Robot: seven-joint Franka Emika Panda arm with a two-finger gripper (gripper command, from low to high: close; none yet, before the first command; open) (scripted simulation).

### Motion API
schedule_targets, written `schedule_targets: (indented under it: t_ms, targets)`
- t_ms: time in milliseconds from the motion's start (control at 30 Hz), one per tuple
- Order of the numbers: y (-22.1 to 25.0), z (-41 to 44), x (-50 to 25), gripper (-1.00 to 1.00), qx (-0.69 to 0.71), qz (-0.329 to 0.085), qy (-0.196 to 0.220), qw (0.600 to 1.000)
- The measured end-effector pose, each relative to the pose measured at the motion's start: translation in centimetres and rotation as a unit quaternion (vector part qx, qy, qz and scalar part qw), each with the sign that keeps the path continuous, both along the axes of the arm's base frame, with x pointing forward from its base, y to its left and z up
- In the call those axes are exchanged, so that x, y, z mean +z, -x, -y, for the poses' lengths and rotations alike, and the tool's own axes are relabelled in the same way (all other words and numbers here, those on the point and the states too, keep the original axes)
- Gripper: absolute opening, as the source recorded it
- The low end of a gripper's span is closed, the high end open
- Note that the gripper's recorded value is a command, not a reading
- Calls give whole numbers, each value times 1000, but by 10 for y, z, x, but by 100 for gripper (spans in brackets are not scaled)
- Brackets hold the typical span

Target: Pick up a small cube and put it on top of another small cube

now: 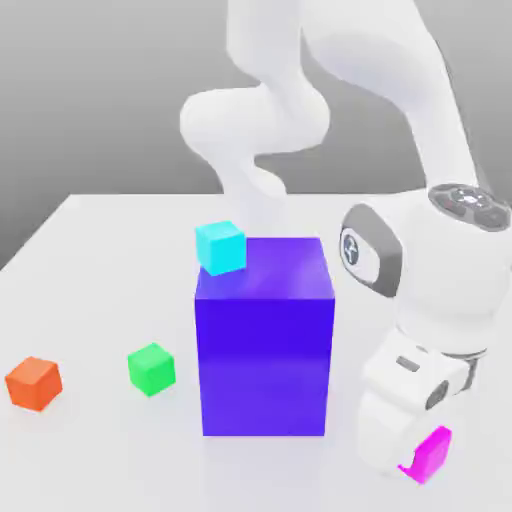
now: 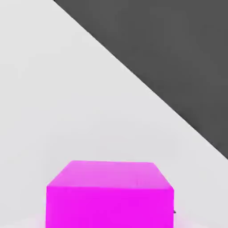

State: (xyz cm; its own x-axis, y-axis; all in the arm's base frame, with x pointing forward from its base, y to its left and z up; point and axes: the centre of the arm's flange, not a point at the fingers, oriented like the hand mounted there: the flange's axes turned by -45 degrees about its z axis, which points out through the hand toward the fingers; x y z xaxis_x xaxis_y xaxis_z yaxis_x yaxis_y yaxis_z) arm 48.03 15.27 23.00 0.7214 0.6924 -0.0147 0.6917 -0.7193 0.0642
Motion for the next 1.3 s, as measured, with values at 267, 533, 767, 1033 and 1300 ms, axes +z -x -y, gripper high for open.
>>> schedule_targets:
  t_ms: [267, 533, 767, 1033, 1300]
  targets:
    - [8, 96, 98, -100, 13, 30, 65, 997]
    - [50, 181, 168, -100, 20, 40, 103, 994]
    - [99, 255, 193, -100, 18, 32, 110, 993]
    - [155, 320, 179, -100, 29, 13, 92, 995]
    - [195, 354, 130, -100, 65, -8, 55, 996]
